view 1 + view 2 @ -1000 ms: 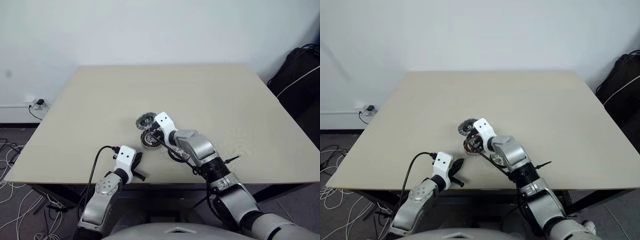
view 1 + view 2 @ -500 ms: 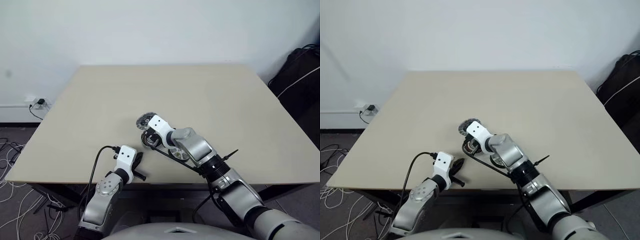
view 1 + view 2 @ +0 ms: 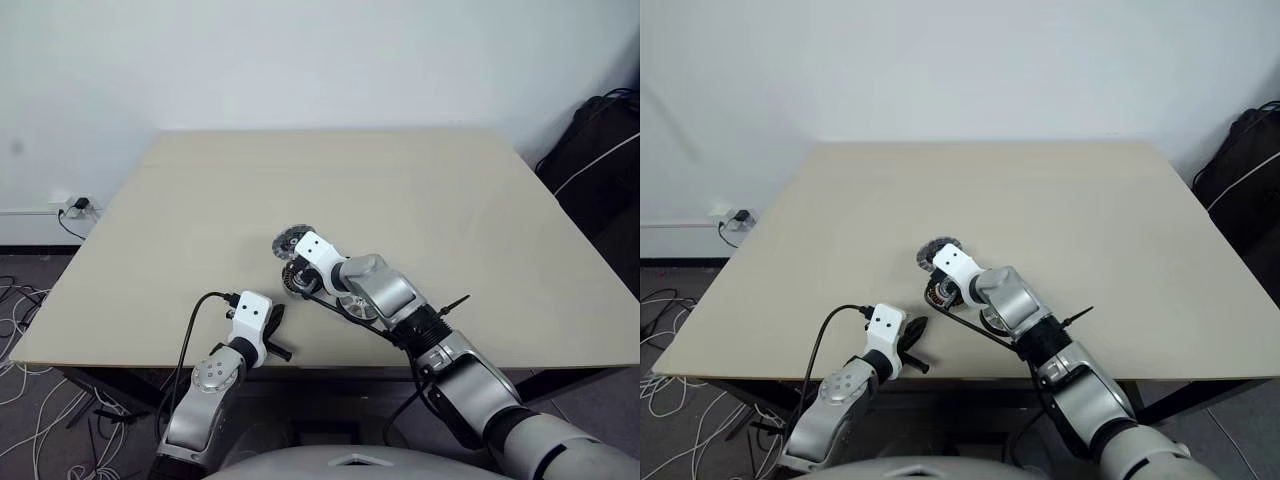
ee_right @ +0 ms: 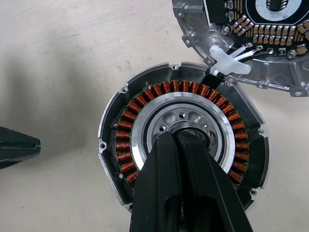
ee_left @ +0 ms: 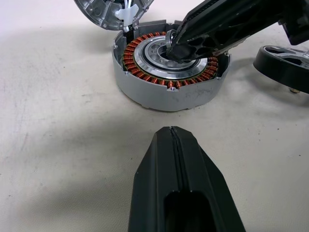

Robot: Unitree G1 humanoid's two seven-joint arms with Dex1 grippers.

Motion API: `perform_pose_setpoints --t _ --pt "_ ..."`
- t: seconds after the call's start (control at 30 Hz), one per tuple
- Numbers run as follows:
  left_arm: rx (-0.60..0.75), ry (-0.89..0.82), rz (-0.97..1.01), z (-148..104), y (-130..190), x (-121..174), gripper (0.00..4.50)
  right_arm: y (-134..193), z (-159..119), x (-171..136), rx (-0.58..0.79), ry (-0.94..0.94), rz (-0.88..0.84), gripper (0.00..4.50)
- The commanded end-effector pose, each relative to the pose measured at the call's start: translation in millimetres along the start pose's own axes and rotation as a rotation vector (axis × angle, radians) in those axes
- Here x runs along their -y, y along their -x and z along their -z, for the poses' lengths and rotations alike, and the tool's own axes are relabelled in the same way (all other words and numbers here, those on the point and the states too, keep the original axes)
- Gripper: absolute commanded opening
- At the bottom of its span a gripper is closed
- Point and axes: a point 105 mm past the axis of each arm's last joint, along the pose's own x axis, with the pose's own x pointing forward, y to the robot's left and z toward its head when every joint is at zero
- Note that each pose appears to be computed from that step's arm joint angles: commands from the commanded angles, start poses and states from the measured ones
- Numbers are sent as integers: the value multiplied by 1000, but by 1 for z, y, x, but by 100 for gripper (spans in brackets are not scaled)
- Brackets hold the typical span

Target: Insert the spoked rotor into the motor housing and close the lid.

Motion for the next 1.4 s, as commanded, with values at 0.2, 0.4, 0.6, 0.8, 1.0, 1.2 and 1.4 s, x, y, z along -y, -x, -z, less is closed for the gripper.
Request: perform_pose_setpoints --t 0.2,0.4,0.6,0.8,1.0,1.2,1.4 --pt "61 -12 8 -15 0 1 0 6 -15 5 45 20 15 101" --pt "60 -14 12 -15 -1 1 0 15 -25 8 87 29 29 162" --pt "60 -16 16 -15 -1 2 0 25 -34 17 152 -3 107 162" --pt "61 -22 26 -17 -2 2 0 19 -22 16 137 -10 160 2" --pt "61 -29 29 -17 -2 1 0 9 -16 10 116 -21 151 2" --pt "61 -28 24 -17 -1 1 0 3 -16 7 111 -27 136 2" --pt "61 -23 18 -16 -1 0 0 0 -17 5 113 -24 124 2"
